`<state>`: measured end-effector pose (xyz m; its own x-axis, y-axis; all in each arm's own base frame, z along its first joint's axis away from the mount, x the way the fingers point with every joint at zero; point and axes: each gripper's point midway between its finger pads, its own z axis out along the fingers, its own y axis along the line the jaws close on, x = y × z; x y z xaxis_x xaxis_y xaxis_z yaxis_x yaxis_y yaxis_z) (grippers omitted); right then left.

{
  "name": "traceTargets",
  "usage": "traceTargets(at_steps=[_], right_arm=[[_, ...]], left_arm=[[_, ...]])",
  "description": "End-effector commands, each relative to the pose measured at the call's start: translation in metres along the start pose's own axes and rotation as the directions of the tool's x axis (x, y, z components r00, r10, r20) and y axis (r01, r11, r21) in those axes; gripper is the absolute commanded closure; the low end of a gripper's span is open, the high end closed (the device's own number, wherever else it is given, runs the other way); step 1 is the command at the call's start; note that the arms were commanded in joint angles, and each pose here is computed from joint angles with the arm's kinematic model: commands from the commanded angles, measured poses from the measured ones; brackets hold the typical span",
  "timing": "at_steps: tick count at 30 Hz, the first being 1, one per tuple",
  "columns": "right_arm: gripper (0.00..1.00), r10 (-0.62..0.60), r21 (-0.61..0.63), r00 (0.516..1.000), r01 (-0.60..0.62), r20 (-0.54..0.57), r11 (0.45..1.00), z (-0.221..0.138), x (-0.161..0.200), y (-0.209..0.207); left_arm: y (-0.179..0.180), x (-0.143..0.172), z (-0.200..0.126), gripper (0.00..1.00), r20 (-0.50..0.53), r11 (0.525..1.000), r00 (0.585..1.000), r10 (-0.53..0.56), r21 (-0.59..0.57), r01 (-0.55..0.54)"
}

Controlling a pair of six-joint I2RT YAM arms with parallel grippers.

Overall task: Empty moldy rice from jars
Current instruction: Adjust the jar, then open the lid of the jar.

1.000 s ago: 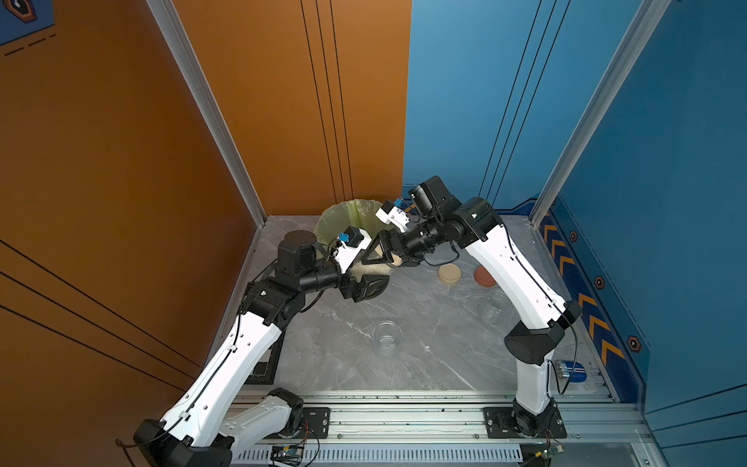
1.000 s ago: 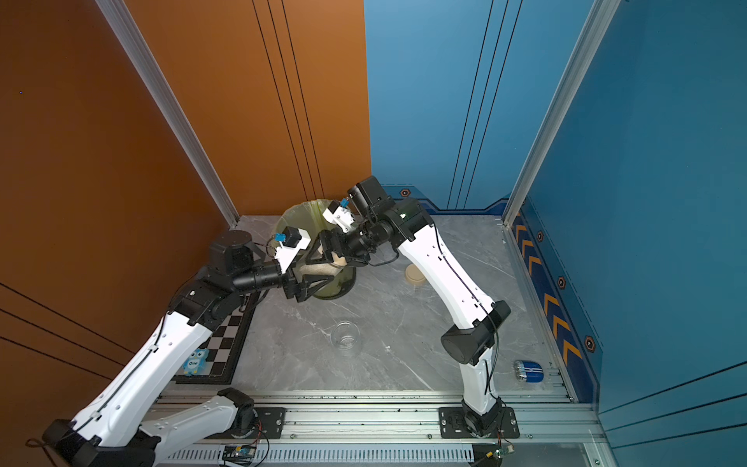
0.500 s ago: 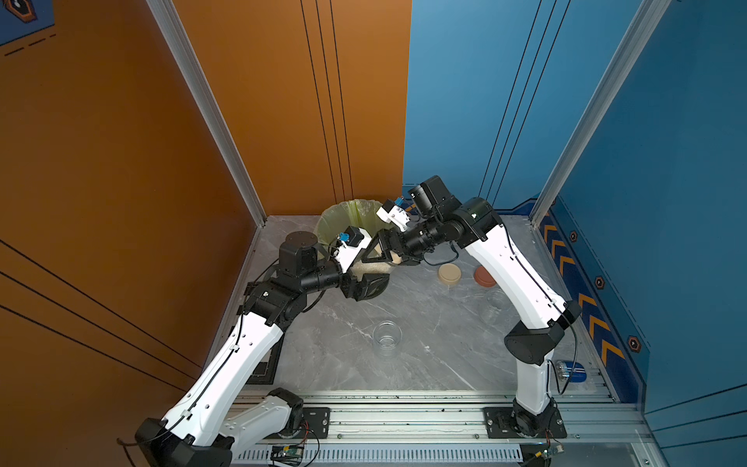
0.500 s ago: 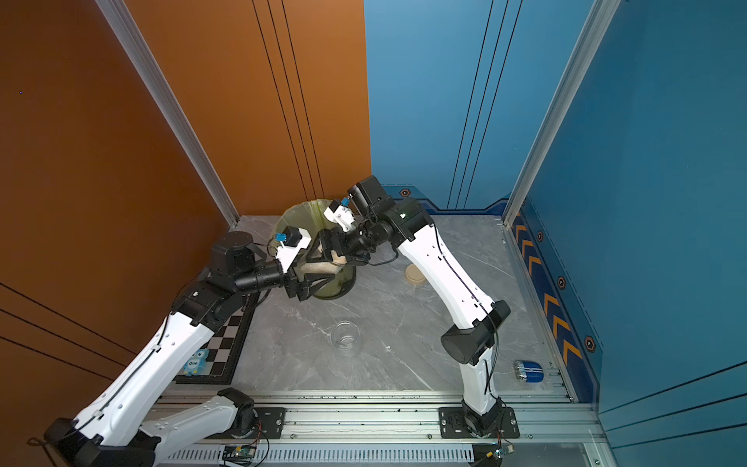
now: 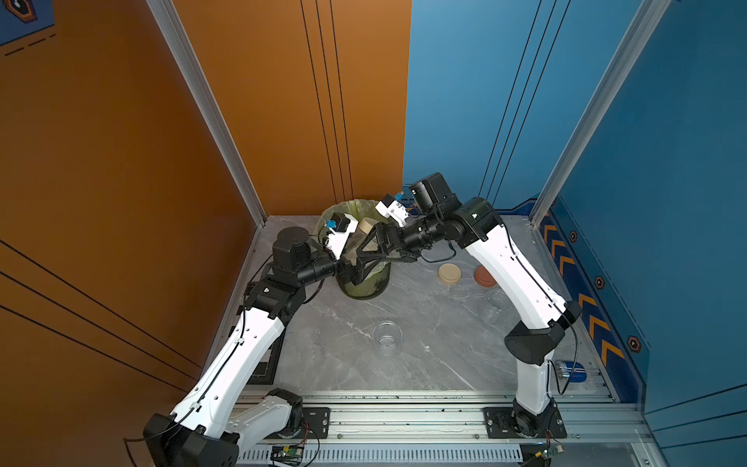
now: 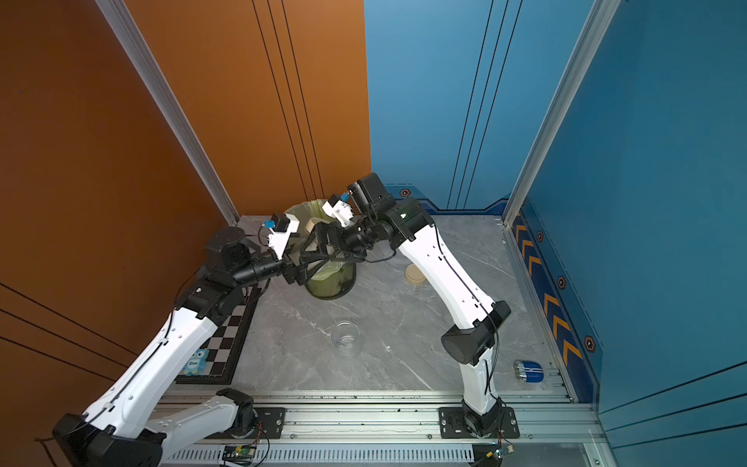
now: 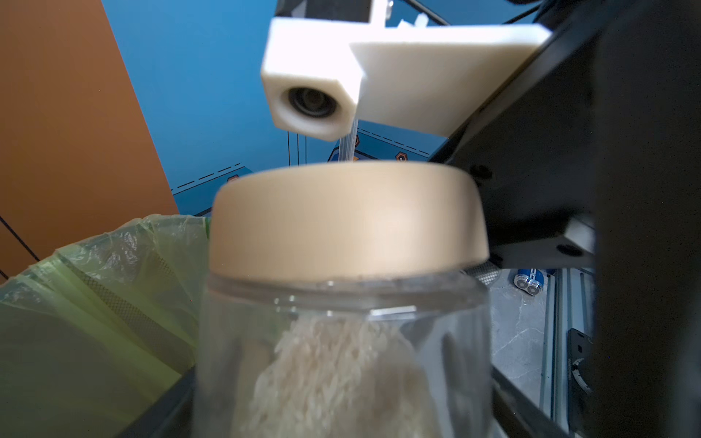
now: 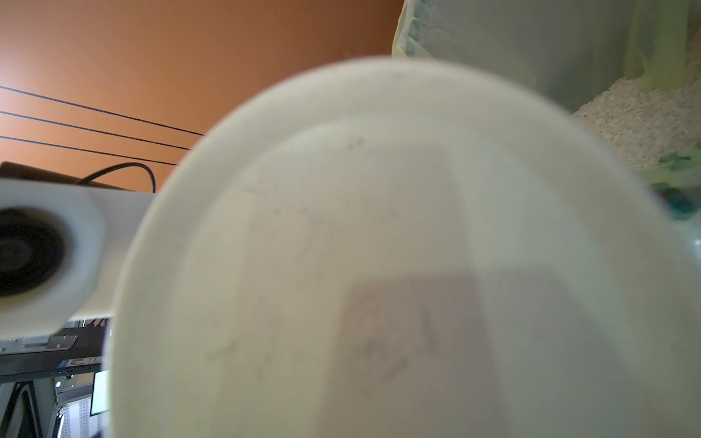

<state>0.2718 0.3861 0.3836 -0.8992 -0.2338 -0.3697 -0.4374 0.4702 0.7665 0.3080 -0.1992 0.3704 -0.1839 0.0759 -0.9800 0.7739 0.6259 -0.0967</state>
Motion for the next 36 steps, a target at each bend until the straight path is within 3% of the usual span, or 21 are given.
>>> traceTargets(at_steps=[1,7,18,36], right_arm=[[0.0,-0.046,-0.028,0.999,0.047,0.023,0.999,-0.027,0.011,0.022],[0.0,-0.053,0.037,0.994,0.049,0.093,0.998,-0.038,0.001,0.014],[0.0,0.002,0.079,0.958,-0.026,0.285,0.997,-0.057,-0.053,-0.008],[0.0,0.004,0.036,0.951,-0.016,0.31,0.999,-0.026,-0.076,-0.005]], left_arm=[[0.017,-0.031,-0.009,1.0,0.123,0.998,0.992,0.01,-0.059,-0.003],[0.018,-0.034,-0.013,1.0,0.146,0.998,0.989,-0.02,-0.055,0.028],[0.016,-0.034,-0.017,1.0,0.151,0.998,0.988,-0.035,-0.045,0.042],[0.017,-0.022,-0.016,1.0,0.129,0.997,0.99,-0.06,-0.038,0.065]])
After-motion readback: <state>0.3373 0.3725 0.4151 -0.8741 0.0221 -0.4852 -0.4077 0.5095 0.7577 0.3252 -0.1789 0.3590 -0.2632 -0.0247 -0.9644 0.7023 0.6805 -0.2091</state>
